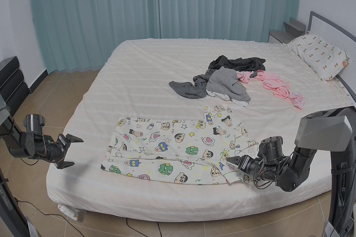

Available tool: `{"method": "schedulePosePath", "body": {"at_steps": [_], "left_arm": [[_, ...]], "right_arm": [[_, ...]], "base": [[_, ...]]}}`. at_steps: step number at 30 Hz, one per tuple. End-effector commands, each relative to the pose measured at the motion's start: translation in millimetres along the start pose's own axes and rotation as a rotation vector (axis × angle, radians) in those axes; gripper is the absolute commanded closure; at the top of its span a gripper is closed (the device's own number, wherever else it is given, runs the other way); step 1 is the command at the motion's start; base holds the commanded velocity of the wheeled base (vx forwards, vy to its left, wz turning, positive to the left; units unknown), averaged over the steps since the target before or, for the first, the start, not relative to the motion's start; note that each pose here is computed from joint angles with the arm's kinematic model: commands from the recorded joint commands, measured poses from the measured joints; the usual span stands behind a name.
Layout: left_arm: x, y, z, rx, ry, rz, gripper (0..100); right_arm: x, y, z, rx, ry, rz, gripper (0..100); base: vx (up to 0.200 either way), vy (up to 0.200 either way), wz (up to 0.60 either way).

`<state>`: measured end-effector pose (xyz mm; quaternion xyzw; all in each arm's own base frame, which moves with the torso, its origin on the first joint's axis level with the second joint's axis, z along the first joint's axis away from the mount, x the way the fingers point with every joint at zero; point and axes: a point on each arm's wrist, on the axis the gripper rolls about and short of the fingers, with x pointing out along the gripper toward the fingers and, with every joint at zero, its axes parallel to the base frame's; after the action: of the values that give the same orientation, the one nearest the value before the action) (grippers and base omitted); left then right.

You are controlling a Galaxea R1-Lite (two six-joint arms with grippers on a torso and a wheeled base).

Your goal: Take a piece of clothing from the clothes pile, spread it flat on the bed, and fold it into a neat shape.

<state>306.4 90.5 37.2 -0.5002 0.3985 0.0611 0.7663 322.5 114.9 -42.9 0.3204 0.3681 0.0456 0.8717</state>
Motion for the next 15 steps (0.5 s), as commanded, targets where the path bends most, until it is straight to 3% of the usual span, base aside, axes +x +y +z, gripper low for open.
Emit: {"method": "schedulePosePath", "body": {"at_steps": [1, 5, 9, 15], "left_arm": [[0.1, 1.1, -0.5, -0.001, -0.001, 0.001, 0], [0.0, 2.4, -1.9, 0.002, -0.003, 0.002, 0], [1.4, 8.6, -7.9, 0.040, -0.015, -0.004, 0], [3.8, 20.0, -18.7, 0.108, -0.040, -0.038, 0]], "right_arm": [[-7.7, 0.0, 5.0, 0.008, -0.016, 0.001, 0], [-35.8, 11.0, 9.5, 0.005, -0.035, 0.040, 0], [-69.4, 25.2, 29.1, -0.009, -0.098, 0.136, 0], [-72.0, -1.0, 40.9, -0.075, -0.057, 0.131, 0]], "base": [[0.000, 0.000, 0.00], [0.000, 0.000, 0.00], [0.000, 0.000, 0.00], [0.000, 0.000, 0.00]]}}
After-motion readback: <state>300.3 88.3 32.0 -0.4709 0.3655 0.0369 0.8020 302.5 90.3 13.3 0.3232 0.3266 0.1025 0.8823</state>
